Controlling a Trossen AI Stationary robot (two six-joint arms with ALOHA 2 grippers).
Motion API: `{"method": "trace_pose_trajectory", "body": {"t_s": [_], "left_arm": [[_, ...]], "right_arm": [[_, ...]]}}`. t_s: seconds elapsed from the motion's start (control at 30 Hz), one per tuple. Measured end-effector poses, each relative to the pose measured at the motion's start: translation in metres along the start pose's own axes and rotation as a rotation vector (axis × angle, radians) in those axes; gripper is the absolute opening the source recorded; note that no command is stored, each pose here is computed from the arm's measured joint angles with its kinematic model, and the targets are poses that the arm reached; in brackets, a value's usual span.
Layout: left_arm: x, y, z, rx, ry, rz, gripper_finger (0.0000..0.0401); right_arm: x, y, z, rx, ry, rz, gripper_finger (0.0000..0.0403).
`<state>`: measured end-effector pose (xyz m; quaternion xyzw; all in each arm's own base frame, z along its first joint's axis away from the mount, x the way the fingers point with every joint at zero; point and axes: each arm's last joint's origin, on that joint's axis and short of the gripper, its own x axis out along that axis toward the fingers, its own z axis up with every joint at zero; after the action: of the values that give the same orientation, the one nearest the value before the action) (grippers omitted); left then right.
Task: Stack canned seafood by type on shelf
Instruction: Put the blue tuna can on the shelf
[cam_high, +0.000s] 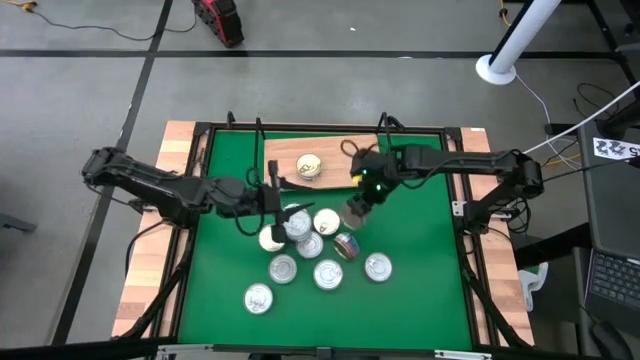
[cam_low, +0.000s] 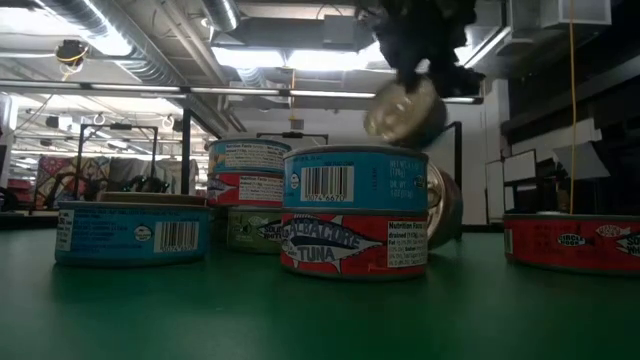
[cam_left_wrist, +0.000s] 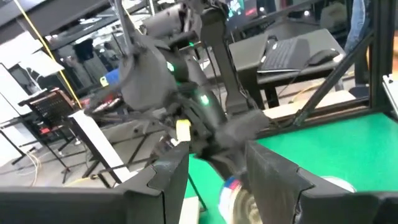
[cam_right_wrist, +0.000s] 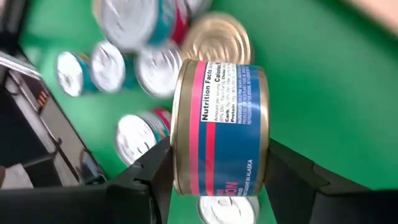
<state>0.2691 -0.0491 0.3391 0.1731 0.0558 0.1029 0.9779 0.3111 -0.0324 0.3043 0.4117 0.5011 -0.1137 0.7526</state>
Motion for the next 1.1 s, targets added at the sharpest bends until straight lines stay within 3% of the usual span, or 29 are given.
{"method": "trace_pose_trajectory", "body": {"t_s": [0.33, 0.53, 0.67, 0.87, 1.1], "left_arm": [[-0.023, 0.016, 0.011, -0.015, -0.026, 0.011, 0.0155], [-0.024, 0.016, 0.011, -0.014, -0.023, 0.01, 0.0155], [-0.024, 0.015, 0.009, -0.013, -0.008, 0.005, 0.0155], [-0.024, 0.015, 0.009, -0.032, -0.009, 0.005, 0.0155], [-0.024, 0.015, 0.009, -0.038, -0.009, 0.005, 0.0155]], "right_arm": [[-0.03, -0.013, 0.06, -0.118, -0.361, 0.14, 0.0192], [-0.029, -0.034, 0.113, -0.184, -0.552, 0.324, 0.0192], [-0.017, -0.058, 0.145, -0.202, -0.647, 0.375, 0.0192], [0.012, -0.1, 0.179, -0.115, -0.688, 0.398, 0.0193], [0.054, -0.144, 0.193, 0.031, -0.557, 0.433, 0.0193]]}}
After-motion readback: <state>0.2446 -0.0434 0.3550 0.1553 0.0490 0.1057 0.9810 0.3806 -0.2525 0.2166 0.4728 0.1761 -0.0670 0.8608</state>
